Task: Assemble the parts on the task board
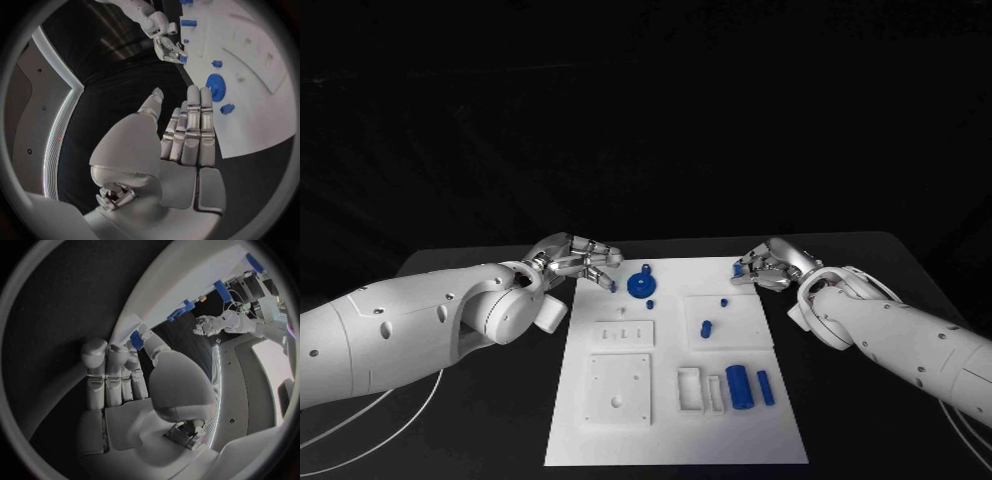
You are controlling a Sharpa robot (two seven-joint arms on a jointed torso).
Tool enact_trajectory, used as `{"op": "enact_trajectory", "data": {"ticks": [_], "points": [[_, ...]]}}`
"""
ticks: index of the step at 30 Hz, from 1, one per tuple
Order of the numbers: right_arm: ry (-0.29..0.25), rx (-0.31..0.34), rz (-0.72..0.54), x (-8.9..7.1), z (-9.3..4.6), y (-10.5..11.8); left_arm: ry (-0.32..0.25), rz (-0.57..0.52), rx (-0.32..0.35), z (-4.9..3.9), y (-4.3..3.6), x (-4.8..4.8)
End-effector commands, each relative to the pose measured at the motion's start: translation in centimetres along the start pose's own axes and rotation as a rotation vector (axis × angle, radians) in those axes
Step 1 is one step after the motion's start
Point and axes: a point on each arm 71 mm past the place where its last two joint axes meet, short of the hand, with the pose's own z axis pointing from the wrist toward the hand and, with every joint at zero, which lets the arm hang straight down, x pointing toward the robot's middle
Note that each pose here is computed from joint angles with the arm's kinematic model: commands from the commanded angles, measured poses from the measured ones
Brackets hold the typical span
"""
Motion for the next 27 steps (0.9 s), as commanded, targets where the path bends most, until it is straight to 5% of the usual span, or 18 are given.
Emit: {"op": "enact_trajectory", "data": {"ticks": [1, 11, 27], "points": [[0.005, 0.027, -0.014, -0.5, 0.0, 0.7, 0.017, 0.028, -0.011, 0.26, -0.42, 0.01], [0.094, 0.014, -0.089, -1.3, 0.2, 4.9, 0.087, 0.137, -0.081, 1.55, -2.35, 0.35], [0.152, -0.055, -0.159, 0.8, 0.3, 12.3, 0.101, 0.210, -0.223, 3.74, -3.96, 2.36]]}}
